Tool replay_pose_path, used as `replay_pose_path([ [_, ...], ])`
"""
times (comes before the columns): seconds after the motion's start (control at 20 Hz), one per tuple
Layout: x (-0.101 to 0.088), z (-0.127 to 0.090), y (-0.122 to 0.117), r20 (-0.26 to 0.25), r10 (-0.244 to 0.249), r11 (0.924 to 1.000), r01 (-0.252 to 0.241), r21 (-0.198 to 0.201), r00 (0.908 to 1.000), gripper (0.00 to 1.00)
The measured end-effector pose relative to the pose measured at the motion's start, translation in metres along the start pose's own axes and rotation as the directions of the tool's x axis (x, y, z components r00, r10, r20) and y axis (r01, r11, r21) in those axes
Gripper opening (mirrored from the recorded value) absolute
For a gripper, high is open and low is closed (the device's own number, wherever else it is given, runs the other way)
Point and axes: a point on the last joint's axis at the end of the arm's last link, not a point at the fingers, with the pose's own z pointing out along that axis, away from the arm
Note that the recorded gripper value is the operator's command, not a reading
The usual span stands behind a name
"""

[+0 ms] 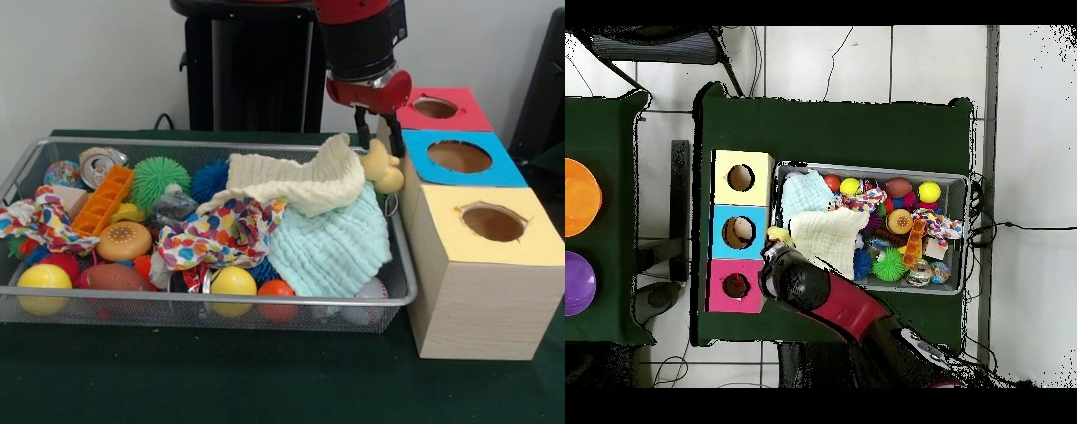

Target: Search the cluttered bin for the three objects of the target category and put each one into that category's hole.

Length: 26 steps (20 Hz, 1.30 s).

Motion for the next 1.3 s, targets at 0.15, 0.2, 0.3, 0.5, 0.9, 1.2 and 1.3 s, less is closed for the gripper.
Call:
replay_pose_path([
  [0.15,0.001,-0.007,0.006,0.008,-0.019,0.9996,0.019,0.018,0.9998,1.00],
  [0.2,0.001,-0.009,0.007,0.009,-0.023,0.9995,0.023,0.022,0.9997,1.00],
  [0.3,0.001,-0.018,0.013,0.011,-0.036,0.9989,0.036,0.032,0.9993,1.00],
  [0.5,0.001,-0.031,0.027,0.011,-0.062,0.9974,0.061,0.039,0.9980,1.00],
  [0.9,-0.017,-0.042,0.045,0.047,-0.068,0.9977,0.067,0.012,0.9966,1.00],
  [1.2,-0.035,-0.038,0.048,0.056,-0.050,0.9987,0.050,-0.001,0.9972,1.00],
  [1.3,-0.041,-0.032,0.048,0.054,-0.043,0.9991,0.043,-0.002,0.9976,1.00],
])
